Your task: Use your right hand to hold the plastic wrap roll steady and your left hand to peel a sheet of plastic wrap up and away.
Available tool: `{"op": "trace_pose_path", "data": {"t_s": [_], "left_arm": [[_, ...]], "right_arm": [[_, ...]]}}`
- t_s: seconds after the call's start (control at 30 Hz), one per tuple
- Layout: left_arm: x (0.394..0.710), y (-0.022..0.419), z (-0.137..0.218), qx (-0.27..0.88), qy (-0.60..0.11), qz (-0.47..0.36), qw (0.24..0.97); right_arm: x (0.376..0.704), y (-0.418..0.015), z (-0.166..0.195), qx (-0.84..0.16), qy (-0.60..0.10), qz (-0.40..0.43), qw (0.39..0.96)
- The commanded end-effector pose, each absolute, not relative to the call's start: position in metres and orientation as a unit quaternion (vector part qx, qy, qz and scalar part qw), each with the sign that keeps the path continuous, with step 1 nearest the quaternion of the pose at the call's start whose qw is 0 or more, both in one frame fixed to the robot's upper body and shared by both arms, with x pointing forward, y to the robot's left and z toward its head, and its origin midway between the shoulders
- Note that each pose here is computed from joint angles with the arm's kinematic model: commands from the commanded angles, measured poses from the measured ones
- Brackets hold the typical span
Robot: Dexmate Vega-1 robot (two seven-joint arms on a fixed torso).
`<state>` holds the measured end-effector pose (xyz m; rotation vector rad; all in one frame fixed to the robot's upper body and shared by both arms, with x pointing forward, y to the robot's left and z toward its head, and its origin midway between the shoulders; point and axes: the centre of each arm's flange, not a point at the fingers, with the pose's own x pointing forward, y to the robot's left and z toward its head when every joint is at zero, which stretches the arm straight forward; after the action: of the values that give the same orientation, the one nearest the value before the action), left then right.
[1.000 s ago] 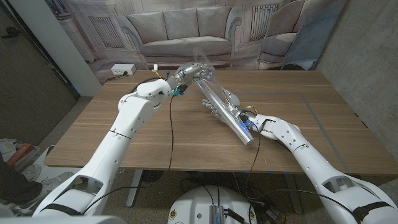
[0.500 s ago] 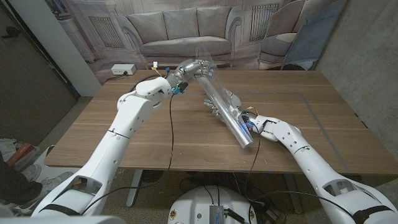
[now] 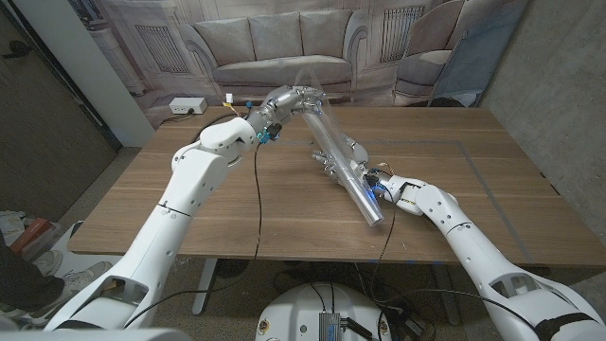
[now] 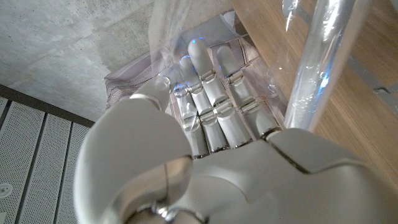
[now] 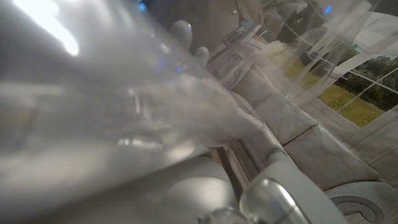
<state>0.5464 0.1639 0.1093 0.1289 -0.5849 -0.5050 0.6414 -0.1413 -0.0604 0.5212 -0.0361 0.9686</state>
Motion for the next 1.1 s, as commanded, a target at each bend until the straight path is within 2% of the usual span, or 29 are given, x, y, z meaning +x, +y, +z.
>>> {"op": "trace_pose_path", "data": {"t_s": [0.03,1.1], "left_arm": [[0.537,0.17,0.114,0.056,-0.305,-0.24,0.92],[0.53,0.168,0.139,0.053,-0.345,-0.25,0.903]], "right_arm": [[0.647,-0.141,-0.059,0.252,-0.011,0.452,0.856],[0.65,-0.141,-0.053,0.262,-0.017,0.458,0.849]]}}
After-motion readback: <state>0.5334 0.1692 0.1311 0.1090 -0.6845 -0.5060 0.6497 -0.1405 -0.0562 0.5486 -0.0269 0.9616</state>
